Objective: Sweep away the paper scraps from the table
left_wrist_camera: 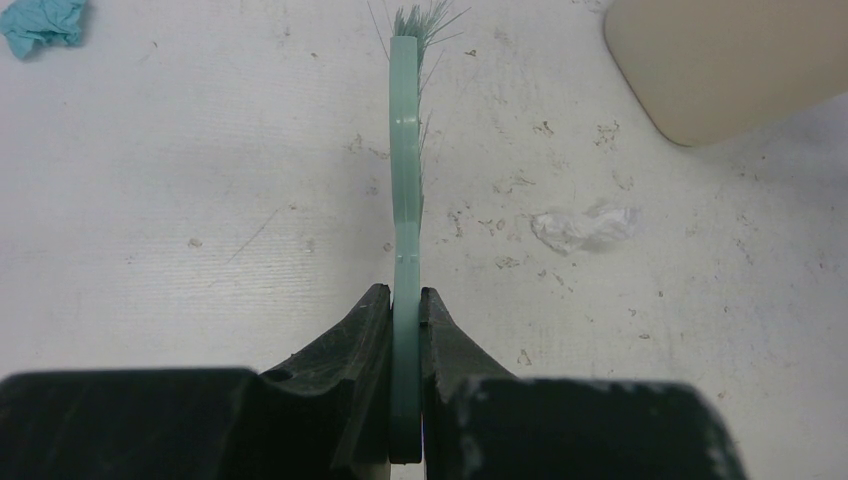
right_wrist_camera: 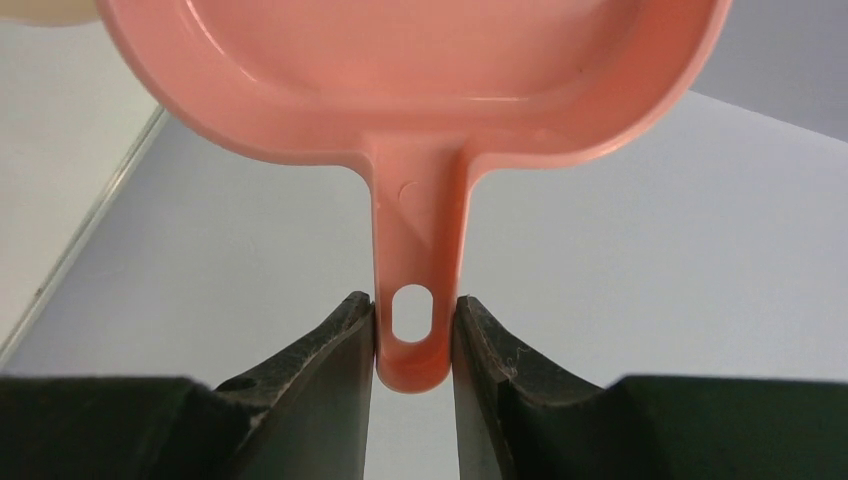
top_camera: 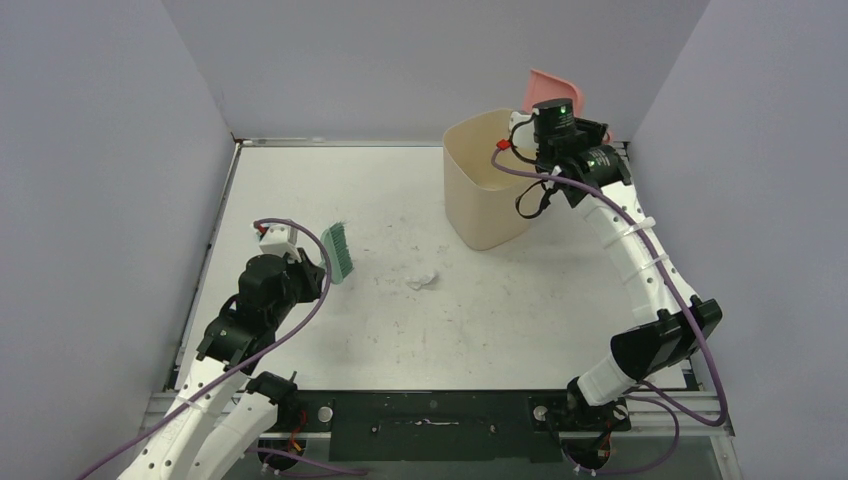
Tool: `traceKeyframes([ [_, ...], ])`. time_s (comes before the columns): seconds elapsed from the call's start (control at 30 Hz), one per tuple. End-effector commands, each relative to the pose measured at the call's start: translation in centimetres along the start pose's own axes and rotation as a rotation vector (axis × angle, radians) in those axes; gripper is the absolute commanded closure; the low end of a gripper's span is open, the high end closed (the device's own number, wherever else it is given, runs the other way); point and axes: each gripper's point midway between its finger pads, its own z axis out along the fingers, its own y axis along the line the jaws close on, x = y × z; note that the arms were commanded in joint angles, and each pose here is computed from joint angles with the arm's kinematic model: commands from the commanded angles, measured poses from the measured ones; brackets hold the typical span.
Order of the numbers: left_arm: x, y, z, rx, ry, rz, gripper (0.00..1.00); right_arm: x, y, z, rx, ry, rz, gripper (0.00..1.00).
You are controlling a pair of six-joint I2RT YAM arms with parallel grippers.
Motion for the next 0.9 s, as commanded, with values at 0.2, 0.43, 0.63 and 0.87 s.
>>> traceKeyframes([
  [0.2, -5.2, 1.6, -1.6, -0.102, -0.207, -0.099, 1.00, -5.2, 3.7, -6.9, -0.369, -0.504, 0.367, 0.95],
  [0.43, -9.4, 6.2, -2.7, -0.450, -0.210, 0.040, 1.00, -8.1, 12.4, -13.1, -0.710, -0.771, 0.236, 0.95],
  [0.63, -12.8, 9.0, -2.4, -0.690, -0.272, 0.191, 1.00, -7.2, 22.0, -18.4, -1.034, -0.849, 0.063, 0.95],
  [0.87, -15.4, 10.5, 0.0, -0.864, -0.158, 0.475, 1.00, -4.0, 27.4, -16.5, -1.015, -0.705, -0.042, 0.95],
])
